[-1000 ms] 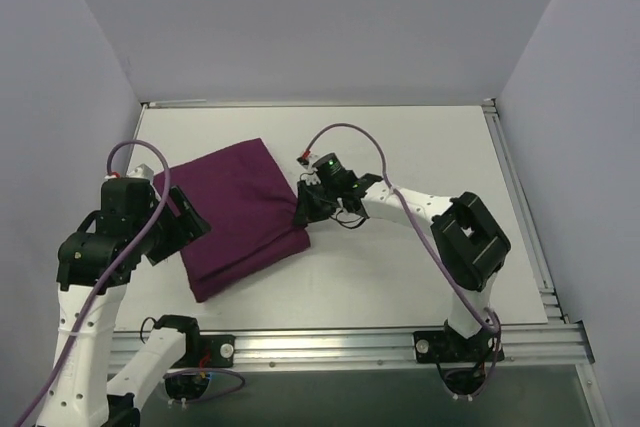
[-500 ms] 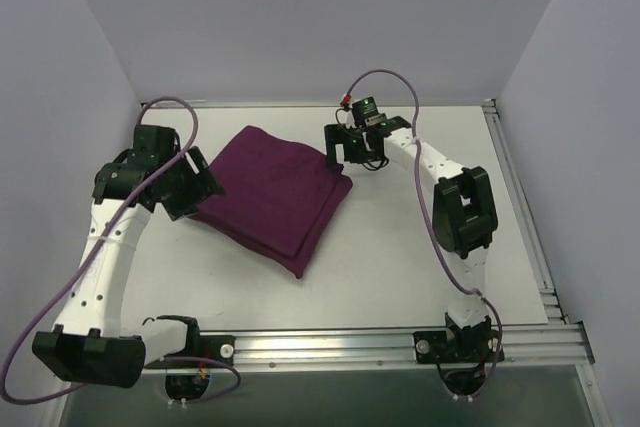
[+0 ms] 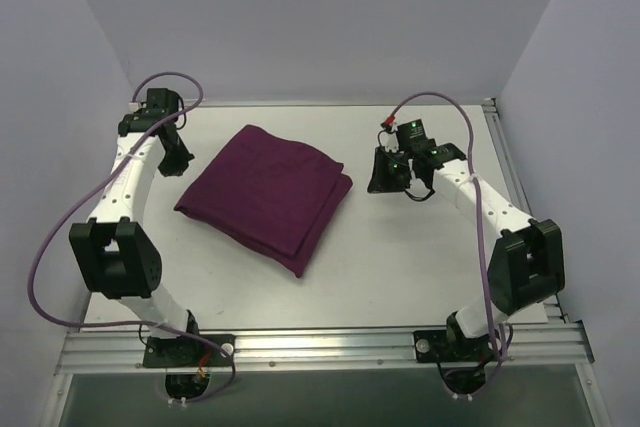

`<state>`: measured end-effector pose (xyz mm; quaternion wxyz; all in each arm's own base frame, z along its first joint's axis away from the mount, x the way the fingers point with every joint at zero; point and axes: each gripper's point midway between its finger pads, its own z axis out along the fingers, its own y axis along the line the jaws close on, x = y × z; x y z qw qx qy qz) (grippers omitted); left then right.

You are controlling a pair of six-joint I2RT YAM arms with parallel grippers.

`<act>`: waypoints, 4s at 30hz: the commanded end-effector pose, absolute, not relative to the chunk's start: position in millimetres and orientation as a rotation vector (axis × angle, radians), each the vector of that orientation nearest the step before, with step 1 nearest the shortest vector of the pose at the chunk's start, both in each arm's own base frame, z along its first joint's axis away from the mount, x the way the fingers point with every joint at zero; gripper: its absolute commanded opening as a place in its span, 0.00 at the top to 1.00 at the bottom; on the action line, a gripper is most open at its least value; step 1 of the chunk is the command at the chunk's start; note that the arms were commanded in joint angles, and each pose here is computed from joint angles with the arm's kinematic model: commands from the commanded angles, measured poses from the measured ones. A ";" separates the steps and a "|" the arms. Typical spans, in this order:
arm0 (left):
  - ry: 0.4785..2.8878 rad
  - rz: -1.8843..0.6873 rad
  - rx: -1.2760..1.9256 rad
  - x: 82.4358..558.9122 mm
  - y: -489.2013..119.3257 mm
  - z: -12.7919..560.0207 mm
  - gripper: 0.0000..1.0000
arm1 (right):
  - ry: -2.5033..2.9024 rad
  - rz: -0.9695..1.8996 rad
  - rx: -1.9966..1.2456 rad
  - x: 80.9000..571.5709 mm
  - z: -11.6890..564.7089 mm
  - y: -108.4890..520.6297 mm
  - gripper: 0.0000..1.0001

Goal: Open and lay out the surgical kit
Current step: Move the surgical kit at the center of the board, then open the surgical kit at the center of the board.

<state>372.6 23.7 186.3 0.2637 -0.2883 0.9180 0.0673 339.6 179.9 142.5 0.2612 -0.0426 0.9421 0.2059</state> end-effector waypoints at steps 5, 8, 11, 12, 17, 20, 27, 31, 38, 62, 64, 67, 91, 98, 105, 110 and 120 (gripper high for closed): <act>2.546 0.511 -0.716 418.5 81.1 141.6 0.98 | 2.620 0.673 -0.135 310.5 127.4 198.6 0.95; 2.652 0.512 -0.687 422.7 79.8 113.1 0.98 | 2.649 0.730 -0.139 307.9 120.3 208.5 0.98; 2.744 0.387 -0.669 421.8 62.5 88.8 0.98 | 2.694 0.764 -0.143 305.9 104.2 218.5 0.99; 2.761 0.344 -0.666 420.8 56.1 83.6 0.98 | 2.715 0.781 -0.140 305.1 95.2 224.4 0.99; 2.800 0.073 -0.604 413.9 7.8 75.3 0.98 | 2.780 0.737 -0.148 299.2 69.3 232.7 0.96; 2.843 -0.021 -0.542 398.9 -27.6 69.6 0.98 | 2.813 0.702 -0.097 296.8 56.9 227.4 0.96; 2.902 -0.232 -0.443 362.9 -104.7 56.0 0.98 | 2.834 0.590 -0.022 304.3 44.2 209.1 1.00; 2.918 -0.327 -0.401 355.2 -142.9 52.8 0.98 | 2.833 0.513 0.023 315.3 39.8 185.1 1.00; 2.919 -0.407 -0.328 351.5 -189.8 52.9 0.98 | 2.826 0.396 0.024 341.2 35.1 143.6 1.00; 2.492 -0.137 -0.433 331.4 -111.1 184.2 0.34 | 2.557 0.617 0.187 315.0 145.8 121.1 0.11; 2.473 -0.184 -0.366 333.8 -119.7 196.8 0.35 | 2.591 0.646 0.216 299.1 131.5 122.3 0.18; 2.469 -0.372 -0.214 335.4 -158.2 211.6 0.40 | 2.583 0.667 0.209 293.4 128.8 123.9 0.27; 2.309 -0.755 0.454 302.2 -335.0 253.2 0.42 | 2.657 0.742 0.211 296.7 98.5 134.4 0.85; 2.126 -0.758 0.705 286.1 -392.6 250.9 0.31 | 2.577 0.849 0.212 310.8 155.2 147.8 0.98; 2.040 -0.679 0.811 285.8 -416.1 236.6 0.22 | 2.520 1.004 0.262 317.6 187.4 164.3 1.00; 2.071 -0.559 0.816 299.9 -419.5 216.2 0.21 | 2.482 1.093 0.281 320.1 205.0 173.6 1.00; 2.207 -0.397 0.720 335.5 -401.9 182.1 0.96 | 2.449 1.096 0.306 320.3 224.0 172.6 0.79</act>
